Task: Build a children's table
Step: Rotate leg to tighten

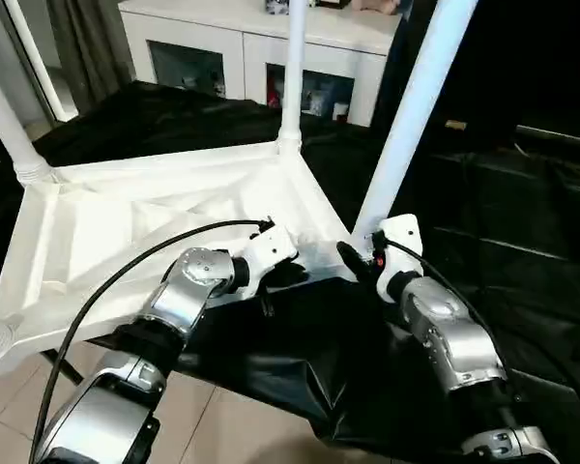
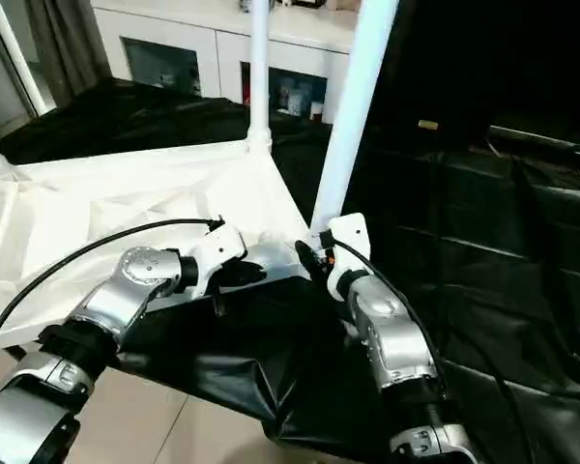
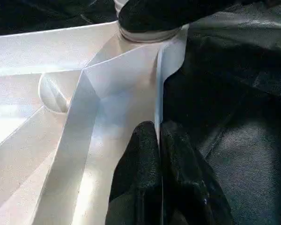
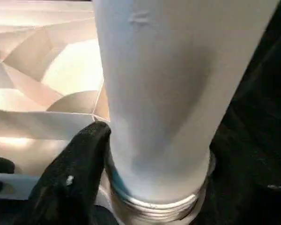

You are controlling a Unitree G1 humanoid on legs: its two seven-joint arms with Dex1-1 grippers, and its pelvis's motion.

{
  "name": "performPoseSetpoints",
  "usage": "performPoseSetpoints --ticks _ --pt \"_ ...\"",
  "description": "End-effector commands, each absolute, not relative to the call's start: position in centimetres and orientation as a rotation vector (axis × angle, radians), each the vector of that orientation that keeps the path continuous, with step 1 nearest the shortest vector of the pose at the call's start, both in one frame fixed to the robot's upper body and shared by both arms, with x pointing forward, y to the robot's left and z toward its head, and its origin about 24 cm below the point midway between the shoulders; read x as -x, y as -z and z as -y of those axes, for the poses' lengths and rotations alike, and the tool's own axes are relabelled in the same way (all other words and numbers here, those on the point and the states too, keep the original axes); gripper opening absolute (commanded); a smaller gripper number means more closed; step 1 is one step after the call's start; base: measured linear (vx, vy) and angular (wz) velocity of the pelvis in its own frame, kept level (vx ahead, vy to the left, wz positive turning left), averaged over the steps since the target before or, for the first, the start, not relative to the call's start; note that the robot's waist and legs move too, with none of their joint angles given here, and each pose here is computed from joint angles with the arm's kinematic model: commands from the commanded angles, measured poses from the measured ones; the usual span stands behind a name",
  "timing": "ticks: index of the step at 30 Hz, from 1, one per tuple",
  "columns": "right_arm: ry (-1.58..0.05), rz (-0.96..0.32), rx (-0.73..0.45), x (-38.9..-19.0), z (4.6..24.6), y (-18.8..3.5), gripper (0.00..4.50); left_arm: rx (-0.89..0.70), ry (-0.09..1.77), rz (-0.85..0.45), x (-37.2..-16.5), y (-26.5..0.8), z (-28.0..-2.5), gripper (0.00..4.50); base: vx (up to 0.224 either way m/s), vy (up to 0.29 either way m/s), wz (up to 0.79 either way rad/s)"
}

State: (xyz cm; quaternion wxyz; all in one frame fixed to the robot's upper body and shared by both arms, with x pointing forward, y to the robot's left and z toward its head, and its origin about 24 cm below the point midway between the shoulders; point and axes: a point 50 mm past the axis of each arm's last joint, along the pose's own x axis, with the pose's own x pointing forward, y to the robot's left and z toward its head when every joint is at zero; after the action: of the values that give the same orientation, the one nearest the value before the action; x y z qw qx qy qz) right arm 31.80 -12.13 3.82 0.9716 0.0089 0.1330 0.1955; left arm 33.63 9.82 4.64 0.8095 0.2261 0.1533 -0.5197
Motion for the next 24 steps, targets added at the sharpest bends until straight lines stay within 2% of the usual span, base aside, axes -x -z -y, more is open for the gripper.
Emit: performPoseSetpoints --ticks 1,5,6,10,12,18,24 --pt "-0.478 -0.323 -0.059 -31.2 10.6 -2.8 3.80 -0.524 1.036 -0.318 -34.2 -4.7 -9.9 0.00 0.000 0.000 0.00" --pt "-0.549 -0.294 -0.036 -31.1 11.1 -3.7 4.01 -0.534 1.071 -0.311 -34.0 -4.8 -10.4 0.00 0.000 0.000 0.00" --pt "-0.631 -0.277 0.005 -30.7 11.9 -4.4 4.01 -0.552 1.109 -0.311 -33.7 -4.8 -10.8 0.00 0.000 0.000 0.00" --pt "-0.772 -0.267 0.090 -29.8 13.3 -5.4 4.01 -0.595 1.162 -0.324 -33.4 -4.7 -11.8 0.00 0.000 0.000 0.00" --pt "-0.873 -0.276 0.175 -29.2 14.7 -5.9 4.01 -0.602 1.264 -0.293 -32.7 -5.1 -12.4 0.00 0.000 0.000 0.00" --pt "-0.987 -0.293 0.209 -28.5 15.2 -6.3 4.01 -0.557 1.437 -0.333 -31.4 -5.6 -13.0 0.00 0.000 0.000 0.00" --pt "-1.052 -0.323 0.228 -28.0 15.0 -5.9 4.01 -0.564 1.480 -0.350 -31.0 -5.8 -13.4 0.00 0.000 0.000 0.00"
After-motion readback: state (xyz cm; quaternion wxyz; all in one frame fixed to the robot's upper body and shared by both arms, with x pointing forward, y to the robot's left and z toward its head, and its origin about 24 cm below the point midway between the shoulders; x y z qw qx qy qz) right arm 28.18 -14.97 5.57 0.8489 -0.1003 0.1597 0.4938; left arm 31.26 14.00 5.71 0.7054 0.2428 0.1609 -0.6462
